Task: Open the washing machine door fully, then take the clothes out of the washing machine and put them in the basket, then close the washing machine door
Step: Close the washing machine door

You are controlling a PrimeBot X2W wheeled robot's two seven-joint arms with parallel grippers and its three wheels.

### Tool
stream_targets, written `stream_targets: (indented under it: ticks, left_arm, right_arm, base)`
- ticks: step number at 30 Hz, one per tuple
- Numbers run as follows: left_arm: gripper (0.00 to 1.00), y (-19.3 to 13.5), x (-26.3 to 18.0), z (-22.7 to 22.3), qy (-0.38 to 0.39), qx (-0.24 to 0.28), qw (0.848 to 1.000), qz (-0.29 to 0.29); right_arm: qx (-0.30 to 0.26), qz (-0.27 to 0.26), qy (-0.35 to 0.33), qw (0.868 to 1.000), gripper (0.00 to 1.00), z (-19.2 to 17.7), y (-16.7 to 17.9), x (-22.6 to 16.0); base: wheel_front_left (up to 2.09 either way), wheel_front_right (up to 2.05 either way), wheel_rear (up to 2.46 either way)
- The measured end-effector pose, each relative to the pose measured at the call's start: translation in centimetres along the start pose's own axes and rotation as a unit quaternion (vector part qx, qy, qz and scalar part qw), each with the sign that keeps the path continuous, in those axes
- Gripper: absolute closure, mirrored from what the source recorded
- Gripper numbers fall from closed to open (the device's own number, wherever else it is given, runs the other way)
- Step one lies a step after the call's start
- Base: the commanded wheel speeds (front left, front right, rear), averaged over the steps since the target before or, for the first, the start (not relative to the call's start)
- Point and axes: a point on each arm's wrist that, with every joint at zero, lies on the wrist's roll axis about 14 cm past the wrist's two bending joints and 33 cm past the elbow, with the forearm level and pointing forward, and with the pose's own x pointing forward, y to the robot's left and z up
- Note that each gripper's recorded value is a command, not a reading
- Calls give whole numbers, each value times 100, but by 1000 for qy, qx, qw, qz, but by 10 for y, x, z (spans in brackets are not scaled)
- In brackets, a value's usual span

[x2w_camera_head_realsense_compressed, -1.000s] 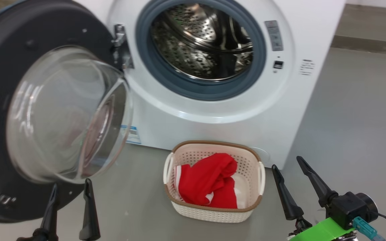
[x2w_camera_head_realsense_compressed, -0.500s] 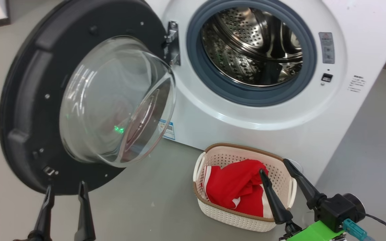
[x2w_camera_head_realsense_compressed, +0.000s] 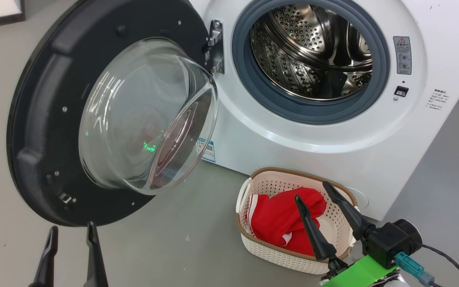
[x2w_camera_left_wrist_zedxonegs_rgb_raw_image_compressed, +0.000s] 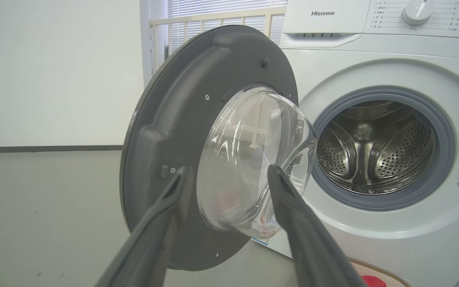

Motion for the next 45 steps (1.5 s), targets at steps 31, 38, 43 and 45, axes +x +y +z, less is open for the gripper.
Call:
stream_targets:
  ticks: [31, 38, 43, 45]
  left_arm:
    - [100, 57, 109, 119, -176, -284, 942, 36]
    - [100, 76, 153, 113, -133, -348, 926, 61]
    - [100, 78, 178, 87, -53, -416, 904, 83]
    - [100, 71, 184, 73, -8, -447, 891, 81]
  right_arm:
    - [-3, -39, -11, 999, 0, 10, -21, -13]
    - [-3, -53, -9, 999, 0, 9, -30, -18]
    - [-2, -55, -9, 998, 0, 9, -30, -18]
    - [-2, -54, -9, 999, 0, 9, -30, -18]
  base:
    - [0, 0, 0]
    - [0, 0, 0]
    - [0, 0, 0]
    - [0, 0, 0]
